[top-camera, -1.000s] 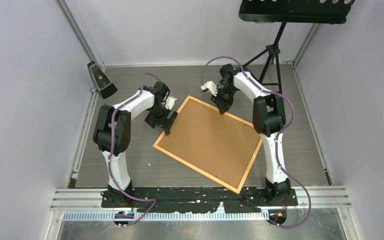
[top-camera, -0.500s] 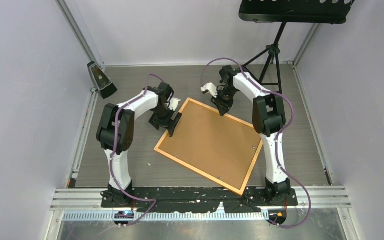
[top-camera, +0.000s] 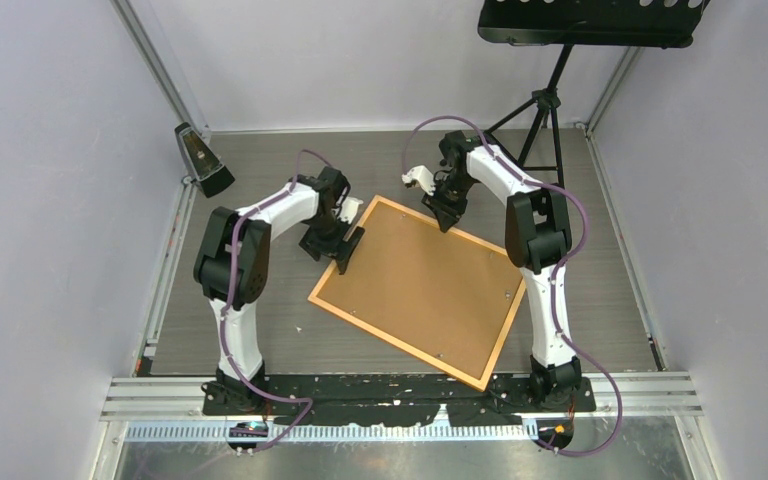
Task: Put the photo into the frame
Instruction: Install the photo frame at the center of the board, then adjust the photo frame at the center of the board, then install the photo frame at the center of the board, then turn over the photo frame at the center of the board.
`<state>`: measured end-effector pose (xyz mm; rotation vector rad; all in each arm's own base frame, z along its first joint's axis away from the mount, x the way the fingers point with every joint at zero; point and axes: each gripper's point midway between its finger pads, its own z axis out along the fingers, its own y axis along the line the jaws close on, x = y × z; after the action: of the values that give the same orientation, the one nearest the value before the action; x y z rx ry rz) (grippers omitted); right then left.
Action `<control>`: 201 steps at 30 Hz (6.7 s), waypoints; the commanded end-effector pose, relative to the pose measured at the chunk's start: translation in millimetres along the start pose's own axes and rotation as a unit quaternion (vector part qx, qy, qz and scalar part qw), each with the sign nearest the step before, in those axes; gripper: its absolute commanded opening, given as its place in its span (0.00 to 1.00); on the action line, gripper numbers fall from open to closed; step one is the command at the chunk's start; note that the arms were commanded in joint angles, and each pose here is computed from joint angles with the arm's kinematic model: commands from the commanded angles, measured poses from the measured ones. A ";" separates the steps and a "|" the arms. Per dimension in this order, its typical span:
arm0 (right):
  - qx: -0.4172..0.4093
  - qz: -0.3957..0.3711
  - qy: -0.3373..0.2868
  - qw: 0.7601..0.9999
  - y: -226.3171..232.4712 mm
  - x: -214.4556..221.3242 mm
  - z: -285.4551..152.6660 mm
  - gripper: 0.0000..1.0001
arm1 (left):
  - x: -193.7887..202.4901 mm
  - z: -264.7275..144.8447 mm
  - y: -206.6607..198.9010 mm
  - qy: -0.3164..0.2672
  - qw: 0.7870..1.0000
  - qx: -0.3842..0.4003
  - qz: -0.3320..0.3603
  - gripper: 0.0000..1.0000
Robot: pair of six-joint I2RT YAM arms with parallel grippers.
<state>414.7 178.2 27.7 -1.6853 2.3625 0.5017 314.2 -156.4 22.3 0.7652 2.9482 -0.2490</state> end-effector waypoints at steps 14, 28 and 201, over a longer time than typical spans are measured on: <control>0.002 -0.017 -0.016 1.000 11.1 -9.5 -17.7 0.06 | -1.5 0.5 0.1 -0.017 0.999 -0.027 0.021 0.57; 0.005 -0.018 -0.009 1.000 9.5 -5.5 -14.5 0.06 | -9.6 -8.3 4.2 -0.018 0.998 -0.033 0.060 0.27; 0.032 -0.189 -0.090 0.977 292.2 26.4 -6.3 0.72 | 36.3 -88.2 67.6 -0.141 0.989 -0.034 -0.010 0.94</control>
<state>125.6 214.9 68.9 -1.9038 1.9244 0.5274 300.2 -66.4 89.1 0.6346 2.7143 -0.2694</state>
